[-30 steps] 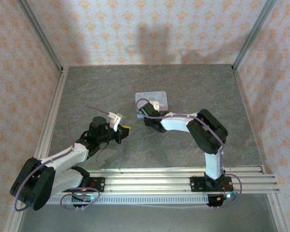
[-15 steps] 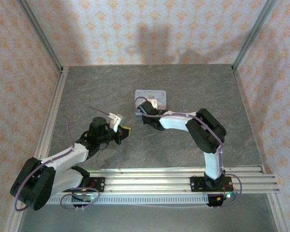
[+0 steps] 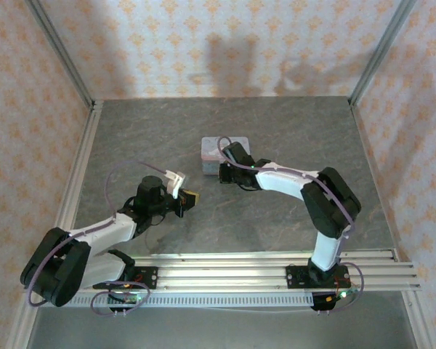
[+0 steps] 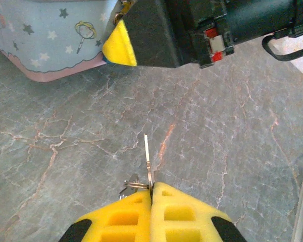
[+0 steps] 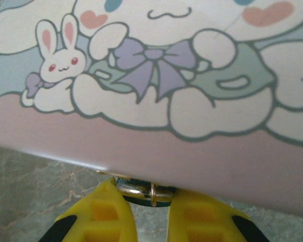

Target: Unlock the padlock with the key

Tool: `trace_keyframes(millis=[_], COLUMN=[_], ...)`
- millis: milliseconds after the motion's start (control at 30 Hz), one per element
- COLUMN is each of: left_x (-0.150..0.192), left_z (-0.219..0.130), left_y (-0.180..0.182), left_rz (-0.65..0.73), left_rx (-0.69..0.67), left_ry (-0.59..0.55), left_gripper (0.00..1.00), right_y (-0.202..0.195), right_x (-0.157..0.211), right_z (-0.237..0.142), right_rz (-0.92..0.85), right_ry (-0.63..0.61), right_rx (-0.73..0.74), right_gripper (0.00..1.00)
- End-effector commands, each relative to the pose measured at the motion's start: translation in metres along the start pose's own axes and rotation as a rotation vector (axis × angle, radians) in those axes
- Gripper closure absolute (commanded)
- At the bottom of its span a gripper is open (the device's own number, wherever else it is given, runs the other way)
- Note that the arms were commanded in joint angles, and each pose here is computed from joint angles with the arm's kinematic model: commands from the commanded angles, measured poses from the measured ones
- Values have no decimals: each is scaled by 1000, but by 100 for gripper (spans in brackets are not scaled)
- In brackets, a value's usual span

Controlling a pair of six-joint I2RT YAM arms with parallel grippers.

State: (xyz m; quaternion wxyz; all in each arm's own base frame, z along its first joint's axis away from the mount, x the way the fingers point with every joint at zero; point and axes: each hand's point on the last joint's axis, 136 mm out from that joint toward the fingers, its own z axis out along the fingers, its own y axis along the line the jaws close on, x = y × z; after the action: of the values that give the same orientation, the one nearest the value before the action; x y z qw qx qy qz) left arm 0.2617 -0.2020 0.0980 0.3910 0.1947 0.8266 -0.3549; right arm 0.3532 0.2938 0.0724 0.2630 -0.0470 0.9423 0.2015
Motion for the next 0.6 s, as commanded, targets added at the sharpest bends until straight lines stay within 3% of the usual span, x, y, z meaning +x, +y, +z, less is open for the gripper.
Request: trace_keyframes(millis=[0,567], left_x=[-7,-25], left_z=[1,23], left_y=[-10,-26], left_rz=[-9,-68], left_rx=[51,213], left_ry=[-40,-124], left_gripper=[100,100], right_y=[18,44], right_x=[-6,-13], right_z=[-17,-68], right_rz=[37,117], right_ry=[-4,133], right_rx=[-124,-299], right_gripper=[100,100])
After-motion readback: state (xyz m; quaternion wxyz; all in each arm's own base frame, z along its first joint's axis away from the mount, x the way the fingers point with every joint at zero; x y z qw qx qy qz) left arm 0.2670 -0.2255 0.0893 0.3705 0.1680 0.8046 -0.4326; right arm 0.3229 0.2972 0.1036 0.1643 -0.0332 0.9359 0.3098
